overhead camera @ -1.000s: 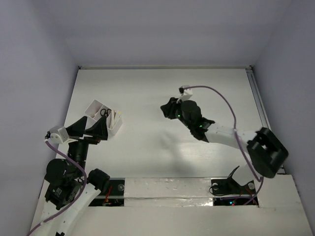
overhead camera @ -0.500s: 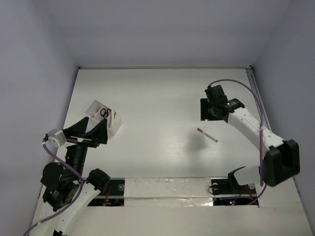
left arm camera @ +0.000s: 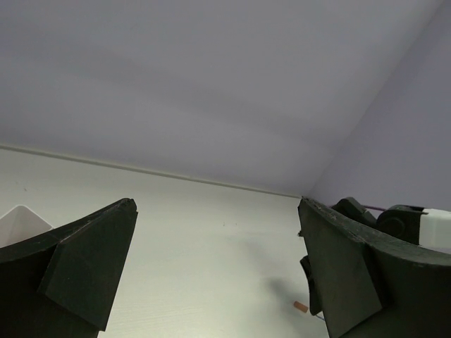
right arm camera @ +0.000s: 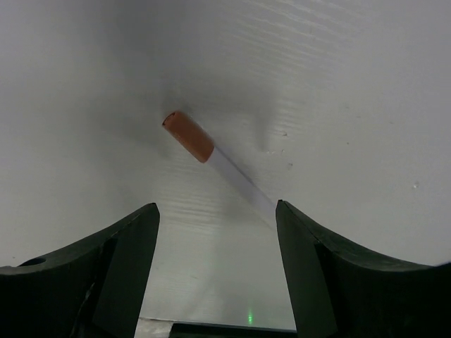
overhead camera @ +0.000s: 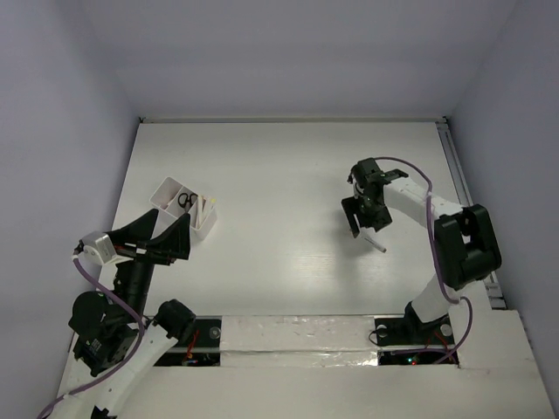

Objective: Sort the stationery into containers
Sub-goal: Pick up the pen from the center of the board.

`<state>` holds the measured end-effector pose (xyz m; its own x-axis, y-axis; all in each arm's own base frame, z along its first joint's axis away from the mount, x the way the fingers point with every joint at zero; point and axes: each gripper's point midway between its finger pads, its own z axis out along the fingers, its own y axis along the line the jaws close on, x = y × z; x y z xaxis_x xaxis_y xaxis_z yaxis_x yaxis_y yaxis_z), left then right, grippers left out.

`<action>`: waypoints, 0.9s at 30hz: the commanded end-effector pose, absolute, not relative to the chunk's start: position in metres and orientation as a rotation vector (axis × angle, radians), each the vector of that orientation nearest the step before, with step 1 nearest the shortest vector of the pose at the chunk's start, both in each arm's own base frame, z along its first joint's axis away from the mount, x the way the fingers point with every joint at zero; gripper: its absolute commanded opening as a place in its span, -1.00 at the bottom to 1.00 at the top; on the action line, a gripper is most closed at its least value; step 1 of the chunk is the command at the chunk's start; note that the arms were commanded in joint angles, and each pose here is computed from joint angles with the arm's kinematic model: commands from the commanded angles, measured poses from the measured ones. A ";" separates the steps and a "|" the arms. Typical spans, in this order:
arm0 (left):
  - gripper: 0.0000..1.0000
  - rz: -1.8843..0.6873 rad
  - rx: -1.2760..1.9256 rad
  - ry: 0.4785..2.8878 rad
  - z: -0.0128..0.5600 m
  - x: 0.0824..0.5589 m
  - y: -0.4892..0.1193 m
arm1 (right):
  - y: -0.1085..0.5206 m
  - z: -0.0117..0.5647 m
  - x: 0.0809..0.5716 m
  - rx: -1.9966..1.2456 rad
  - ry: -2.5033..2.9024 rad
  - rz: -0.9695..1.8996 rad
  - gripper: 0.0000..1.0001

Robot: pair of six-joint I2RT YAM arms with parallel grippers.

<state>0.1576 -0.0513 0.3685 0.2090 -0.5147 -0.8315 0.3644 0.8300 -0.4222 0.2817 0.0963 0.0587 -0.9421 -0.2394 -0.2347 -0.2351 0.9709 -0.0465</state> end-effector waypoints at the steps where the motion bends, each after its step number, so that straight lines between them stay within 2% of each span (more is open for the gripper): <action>1: 0.98 -0.631 -0.148 1.170 0.378 0.153 -0.049 | 0.102 0.054 0.298 -0.409 2.857 0.028 0.45; 6: 0.98 -0.629 -0.147 1.170 0.378 0.153 -0.049 | 0.104 0.037 0.317 -0.457 2.845 0.028 0.36; 12: 0.98 -0.630 -0.146 1.170 0.378 0.153 -0.049 | 0.110 0.019 0.318 -0.446 2.895 0.086 -0.10; 15: 0.98 -0.627 -0.149 1.169 0.378 0.153 -0.048 | 0.114 0.009 0.313 -0.437 2.913 0.128 -0.21; 16: 0.98 -0.623 -0.149 1.172 0.378 0.154 -0.048 | 0.114 0.004 0.311 -0.439 2.928 0.127 -0.43; 18: 0.98 -0.623 -0.150 1.175 0.377 0.154 -0.048 | 0.116 0.000 0.309 -0.442 2.935 0.143 -0.55; 20: 0.98 -0.621 -0.151 1.176 0.377 0.155 -0.049 | 0.118 -0.004 0.310 -0.395 2.939 0.153 -0.79; 24: 0.98 -0.612 -0.149 1.188 0.375 0.158 -0.050 | 0.136 0.017 0.323 -0.366 2.844 0.158 -1.00; 27: 0.98 -0.610 -0.146 1.200 0.373 0.160 -0.052 | 0.168 0.059 0.344 -0.374 2.674 0.265 -1.00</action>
